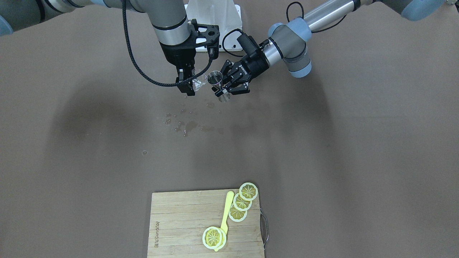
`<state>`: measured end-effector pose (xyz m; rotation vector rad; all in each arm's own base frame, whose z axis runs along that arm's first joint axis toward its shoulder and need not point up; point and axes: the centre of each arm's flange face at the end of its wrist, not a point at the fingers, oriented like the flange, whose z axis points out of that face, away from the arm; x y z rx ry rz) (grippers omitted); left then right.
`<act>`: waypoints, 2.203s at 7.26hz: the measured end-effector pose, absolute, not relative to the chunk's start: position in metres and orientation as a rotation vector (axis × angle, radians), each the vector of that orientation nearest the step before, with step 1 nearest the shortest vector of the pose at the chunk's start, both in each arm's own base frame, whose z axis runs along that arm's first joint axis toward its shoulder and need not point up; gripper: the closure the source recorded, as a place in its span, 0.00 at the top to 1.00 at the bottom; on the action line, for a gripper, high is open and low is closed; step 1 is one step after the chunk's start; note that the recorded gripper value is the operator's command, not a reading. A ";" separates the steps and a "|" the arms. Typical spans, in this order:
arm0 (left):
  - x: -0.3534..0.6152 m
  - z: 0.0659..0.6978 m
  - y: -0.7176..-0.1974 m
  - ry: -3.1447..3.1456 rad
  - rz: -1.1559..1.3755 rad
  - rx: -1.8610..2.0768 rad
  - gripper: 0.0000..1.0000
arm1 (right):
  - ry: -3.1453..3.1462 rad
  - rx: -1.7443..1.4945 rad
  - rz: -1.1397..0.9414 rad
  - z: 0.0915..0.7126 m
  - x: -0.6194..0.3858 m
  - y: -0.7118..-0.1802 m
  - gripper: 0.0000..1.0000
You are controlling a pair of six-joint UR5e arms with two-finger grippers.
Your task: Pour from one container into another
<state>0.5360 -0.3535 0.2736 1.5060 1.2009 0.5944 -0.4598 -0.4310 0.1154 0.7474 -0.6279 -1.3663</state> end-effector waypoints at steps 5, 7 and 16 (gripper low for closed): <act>0.535 0.274 -0.356 1.194 0.595 1.510 0.00 | -0.614 0.743 -1.383 0.110 -0.465 -0.431 0.00; 0.533 0.276 -0.359 1.187 0.591 1.511 0.00 | -0.614 0.746 -1.385 0.108 -0.466 -0.430 0.00; 0.527 0.283 -0.375 1.154 0.581 1.512 0.00 | -0.604 0.753 -1.380 0.106 -0.463 -0.432 0.00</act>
